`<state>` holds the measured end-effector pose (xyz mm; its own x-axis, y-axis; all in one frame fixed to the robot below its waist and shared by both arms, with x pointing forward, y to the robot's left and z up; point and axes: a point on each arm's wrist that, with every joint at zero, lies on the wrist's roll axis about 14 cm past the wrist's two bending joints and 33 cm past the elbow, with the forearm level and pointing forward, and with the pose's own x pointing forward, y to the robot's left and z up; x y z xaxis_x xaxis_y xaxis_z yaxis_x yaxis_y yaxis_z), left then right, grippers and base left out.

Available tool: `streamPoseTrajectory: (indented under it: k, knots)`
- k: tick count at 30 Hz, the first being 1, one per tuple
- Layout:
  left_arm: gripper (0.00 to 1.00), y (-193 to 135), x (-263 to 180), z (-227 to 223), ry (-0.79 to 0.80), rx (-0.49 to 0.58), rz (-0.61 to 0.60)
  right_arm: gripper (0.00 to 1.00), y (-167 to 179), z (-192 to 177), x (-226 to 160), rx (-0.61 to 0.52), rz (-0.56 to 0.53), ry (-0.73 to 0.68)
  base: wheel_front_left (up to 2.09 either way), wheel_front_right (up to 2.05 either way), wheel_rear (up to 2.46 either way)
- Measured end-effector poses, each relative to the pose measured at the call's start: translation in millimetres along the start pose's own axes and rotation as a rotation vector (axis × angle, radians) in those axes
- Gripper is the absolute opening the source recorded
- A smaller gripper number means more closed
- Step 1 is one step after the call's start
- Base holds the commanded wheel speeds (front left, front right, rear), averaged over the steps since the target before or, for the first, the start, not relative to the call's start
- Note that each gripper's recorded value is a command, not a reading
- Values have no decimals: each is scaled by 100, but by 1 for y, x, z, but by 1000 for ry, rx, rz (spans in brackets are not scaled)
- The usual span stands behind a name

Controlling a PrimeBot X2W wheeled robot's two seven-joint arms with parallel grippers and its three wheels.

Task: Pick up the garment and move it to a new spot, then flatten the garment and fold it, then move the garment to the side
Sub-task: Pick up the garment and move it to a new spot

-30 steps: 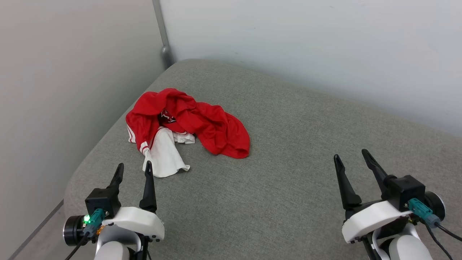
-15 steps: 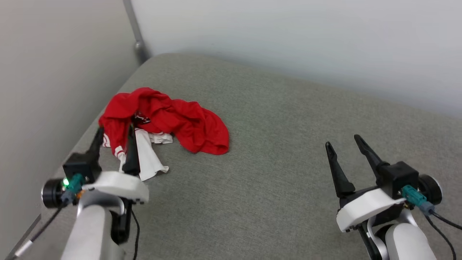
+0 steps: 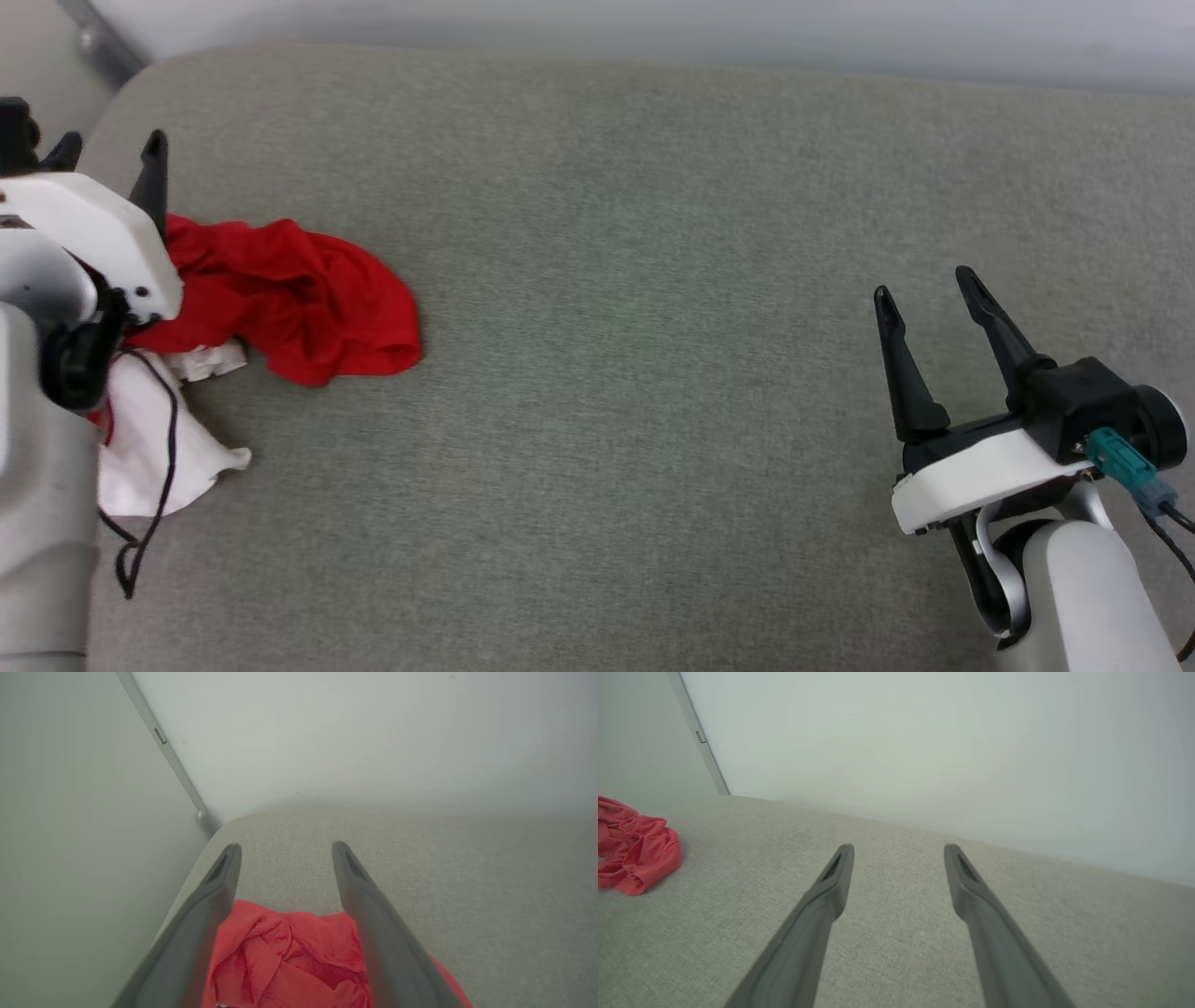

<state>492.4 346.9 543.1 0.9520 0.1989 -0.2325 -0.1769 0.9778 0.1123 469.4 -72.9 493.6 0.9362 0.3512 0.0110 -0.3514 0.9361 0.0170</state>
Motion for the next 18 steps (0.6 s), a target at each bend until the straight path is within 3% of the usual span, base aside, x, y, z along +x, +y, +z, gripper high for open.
streamPoseTrajectory:
  k: [9,13,17,18]
  knots:
    - [100,8,21,-121,644,-3,-19,100,-35,-39,-3,28,-86,67,0,0,0]
    - [100,6,12,-164,831,-51,-21,100,-43,-50,-2,34,-103,82,0,0,0]
    - [99,7,10,-178,899,-84,-6,100,-48,-58,-4,41,-115,97,0,0,0]
    - [50,7,11,-178,903,-90,-3,100,-49,-59,-4,41,-117,98,0,0,0]
